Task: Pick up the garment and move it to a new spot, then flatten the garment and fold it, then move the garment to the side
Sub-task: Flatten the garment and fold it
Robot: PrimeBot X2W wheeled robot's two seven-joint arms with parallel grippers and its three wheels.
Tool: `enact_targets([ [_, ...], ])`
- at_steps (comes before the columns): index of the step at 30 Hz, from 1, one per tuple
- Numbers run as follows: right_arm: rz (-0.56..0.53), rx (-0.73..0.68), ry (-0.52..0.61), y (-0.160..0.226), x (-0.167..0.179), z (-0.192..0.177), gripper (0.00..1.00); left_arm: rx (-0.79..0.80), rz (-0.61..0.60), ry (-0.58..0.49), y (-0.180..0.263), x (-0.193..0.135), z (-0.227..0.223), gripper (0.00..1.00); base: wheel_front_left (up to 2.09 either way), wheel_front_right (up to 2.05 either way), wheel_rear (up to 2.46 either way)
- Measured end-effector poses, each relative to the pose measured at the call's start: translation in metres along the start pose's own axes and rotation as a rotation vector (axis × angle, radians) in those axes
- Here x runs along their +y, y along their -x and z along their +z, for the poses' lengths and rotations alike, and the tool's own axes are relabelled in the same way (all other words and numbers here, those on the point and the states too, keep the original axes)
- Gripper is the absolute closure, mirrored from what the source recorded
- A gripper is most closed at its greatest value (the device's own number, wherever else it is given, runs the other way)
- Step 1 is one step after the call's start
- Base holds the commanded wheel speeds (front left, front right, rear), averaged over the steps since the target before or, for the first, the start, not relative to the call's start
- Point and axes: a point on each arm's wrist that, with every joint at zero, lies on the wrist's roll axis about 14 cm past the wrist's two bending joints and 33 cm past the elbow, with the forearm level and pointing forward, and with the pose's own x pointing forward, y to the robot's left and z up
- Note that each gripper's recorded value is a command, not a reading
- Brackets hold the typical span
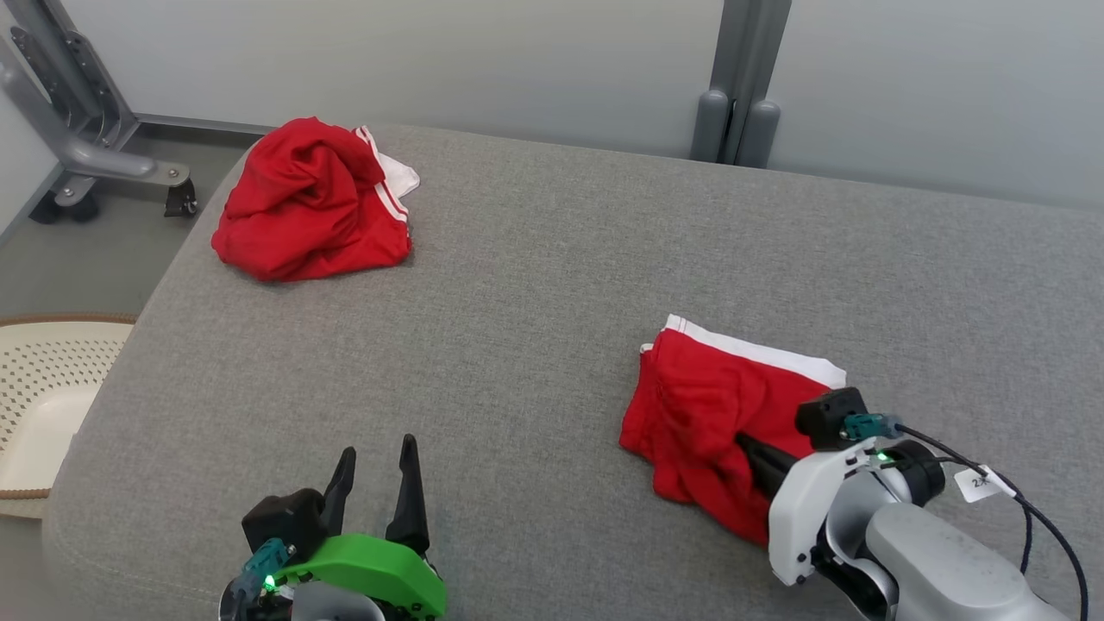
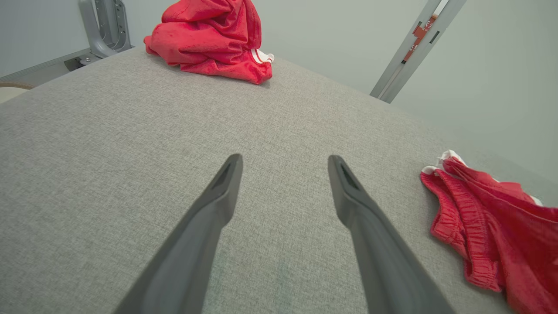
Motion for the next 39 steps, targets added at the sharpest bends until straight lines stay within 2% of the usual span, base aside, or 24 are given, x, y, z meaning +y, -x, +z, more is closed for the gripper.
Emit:
enact_targets([
  [10, 0.177, 0.006, 0.026, -0.002, 0.059, -0.009, 1.0, 0.001, -0.009, -0.002, -0.002, -0.003, 0.0, 0.0, 0.0, 0.0, 0.0],
  [17, 0.221, 0.03, 0.026, -0.005, 0.078, -0.02, 1.0, 0.004, -0.013, -0.002, -0.005, -0.005, 0.0, 0.0, 0.0, 0.0, 0.0],
  [31, 0.18, -0.188, 0.012, 0.006, 0.063, 0.036, 1.0, -0.007, -0.056, -0.001, -0.007, -0.019, 0.003, 0.0, 0.0, 0.0, 0.0],
  [39, 0.078, -0.322, -0.018, 0.026, 0.029, 0.069, 1.0, -0.012, -0.086, 0.0, -0.007, -0.03, 0.004, 0.0, 0.0, 0.0, 0.0],
])
